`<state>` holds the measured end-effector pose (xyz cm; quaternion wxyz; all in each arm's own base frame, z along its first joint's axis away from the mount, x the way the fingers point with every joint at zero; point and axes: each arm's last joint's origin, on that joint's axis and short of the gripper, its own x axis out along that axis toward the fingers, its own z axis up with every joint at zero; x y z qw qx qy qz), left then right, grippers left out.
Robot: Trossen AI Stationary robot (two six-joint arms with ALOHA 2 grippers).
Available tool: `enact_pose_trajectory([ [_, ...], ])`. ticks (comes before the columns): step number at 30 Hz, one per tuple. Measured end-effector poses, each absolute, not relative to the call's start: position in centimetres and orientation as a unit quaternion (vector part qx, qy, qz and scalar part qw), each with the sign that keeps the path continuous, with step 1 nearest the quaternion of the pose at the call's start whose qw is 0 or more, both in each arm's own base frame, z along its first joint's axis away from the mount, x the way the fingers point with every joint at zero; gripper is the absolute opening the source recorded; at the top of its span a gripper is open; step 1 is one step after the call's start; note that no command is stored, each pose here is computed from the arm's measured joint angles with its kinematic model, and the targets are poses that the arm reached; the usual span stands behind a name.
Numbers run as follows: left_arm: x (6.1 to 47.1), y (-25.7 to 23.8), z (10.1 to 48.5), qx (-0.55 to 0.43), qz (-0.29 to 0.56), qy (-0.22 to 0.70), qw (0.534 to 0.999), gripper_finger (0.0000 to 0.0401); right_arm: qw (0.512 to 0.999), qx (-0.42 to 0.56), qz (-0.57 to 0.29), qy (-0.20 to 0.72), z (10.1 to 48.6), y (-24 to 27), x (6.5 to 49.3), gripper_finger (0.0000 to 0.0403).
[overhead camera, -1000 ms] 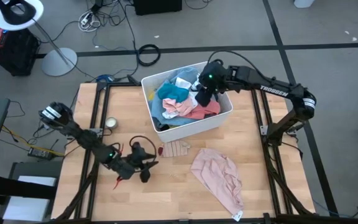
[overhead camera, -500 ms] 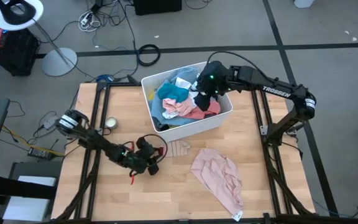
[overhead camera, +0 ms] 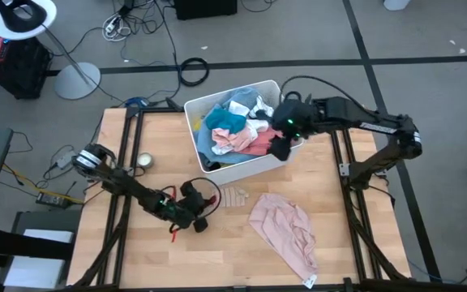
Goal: Sort clothes
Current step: Put the pink striped sock into the white bin
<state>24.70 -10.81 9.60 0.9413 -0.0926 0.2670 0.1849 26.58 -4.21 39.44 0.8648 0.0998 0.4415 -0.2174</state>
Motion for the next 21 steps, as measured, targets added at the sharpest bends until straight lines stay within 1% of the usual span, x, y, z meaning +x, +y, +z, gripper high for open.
enact_pose_trajectory([
  [3,24.0,-11.2,11.2,-0.098,0.171,0.267,0.944,0.0003,0.861,0.095,-0.231,0.444,40.2,-2.8,24.8,0.024],
  [6,23.0,-11.3,12.7,-0.105,0.174,0.267,0.942,0.0002,0.865,0.089,-0.242,0.431,40.9,-1.2,23.0,0.024],
  [10,21.4,-11.3,15.1,-0.104,0.184,0.254,0.944,0.0001,0.87,0.078,-0.262,0.41,40.4,0.8,20.6,0.024],
  [15,20.3,-11.4,19.2,-0.081,0.183,0.268,0.943,0.0001,0.866,0.116,-0.261,0.411,37.5,2.9,17.8,0.0237],
  [21,20.3,-11.5,25.7,-0.037,0.194,0.301,0.933,0.0,0.847,0.152,-0.271,0.431,31.9,5.5,16.1,0.0237],
])
